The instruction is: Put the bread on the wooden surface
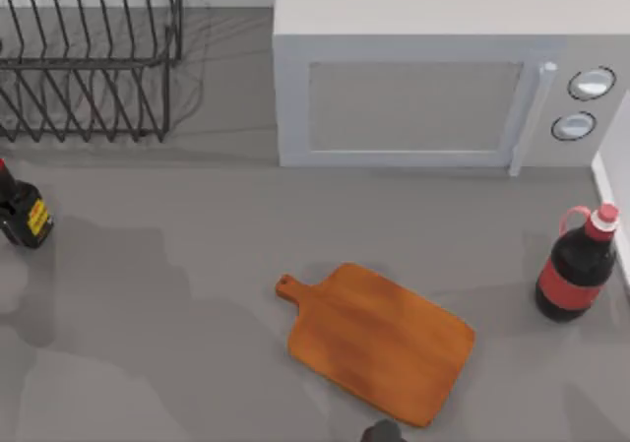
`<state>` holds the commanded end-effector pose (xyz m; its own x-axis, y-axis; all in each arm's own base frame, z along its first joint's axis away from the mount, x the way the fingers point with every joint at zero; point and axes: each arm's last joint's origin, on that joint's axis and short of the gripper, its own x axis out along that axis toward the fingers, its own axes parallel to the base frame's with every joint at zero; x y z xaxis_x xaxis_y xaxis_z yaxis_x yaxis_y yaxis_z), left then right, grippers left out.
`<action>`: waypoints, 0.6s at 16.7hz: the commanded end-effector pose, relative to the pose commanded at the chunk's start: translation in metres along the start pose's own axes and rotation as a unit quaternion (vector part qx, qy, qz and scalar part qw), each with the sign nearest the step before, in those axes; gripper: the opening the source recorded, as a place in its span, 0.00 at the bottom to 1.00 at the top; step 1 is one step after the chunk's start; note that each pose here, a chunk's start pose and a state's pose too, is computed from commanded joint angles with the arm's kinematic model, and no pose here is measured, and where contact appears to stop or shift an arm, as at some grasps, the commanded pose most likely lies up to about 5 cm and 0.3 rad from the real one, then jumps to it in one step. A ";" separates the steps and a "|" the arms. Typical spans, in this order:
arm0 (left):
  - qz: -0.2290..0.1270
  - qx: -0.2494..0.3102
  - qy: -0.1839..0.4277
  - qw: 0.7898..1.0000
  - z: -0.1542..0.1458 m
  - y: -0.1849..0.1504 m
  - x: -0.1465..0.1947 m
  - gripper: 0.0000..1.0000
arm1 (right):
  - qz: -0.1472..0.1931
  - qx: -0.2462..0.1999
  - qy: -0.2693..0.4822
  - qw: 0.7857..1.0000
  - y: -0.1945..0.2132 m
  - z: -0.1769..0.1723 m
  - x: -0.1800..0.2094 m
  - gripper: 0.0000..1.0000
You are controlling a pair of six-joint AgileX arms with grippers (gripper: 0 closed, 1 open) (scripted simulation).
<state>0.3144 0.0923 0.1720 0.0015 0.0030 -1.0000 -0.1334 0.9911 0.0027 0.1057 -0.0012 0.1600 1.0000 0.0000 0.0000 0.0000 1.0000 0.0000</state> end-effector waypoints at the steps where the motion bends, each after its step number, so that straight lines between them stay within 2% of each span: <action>1: 0.000 0.000 0.001 1.000 0.001 0.000 0.000 1.00 | 0.000 0.000 0.000 1.000 0.000 0.000 0.000 1.00; 6: 0.000 0.002 0.001 1.000 0.000 -0.001 0.001 1.00 | 0.000 0.000 0.000 1.000 0.000 0.000 0.000 1.00; 10: 0.000 0.000 0.000 1.000 0.002 0.000 0.031 1.00 | 0.000 0.000 0.000 1.000 0.000 0.000 0.000 1.00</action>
<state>0.3168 0.0926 0.1411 0.0019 0.0027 -1.0000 -0.1331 0.9911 0.0024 0.1057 -0.0012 0.1600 1.0000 0.0000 0.0000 0.0000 1.0000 0.0000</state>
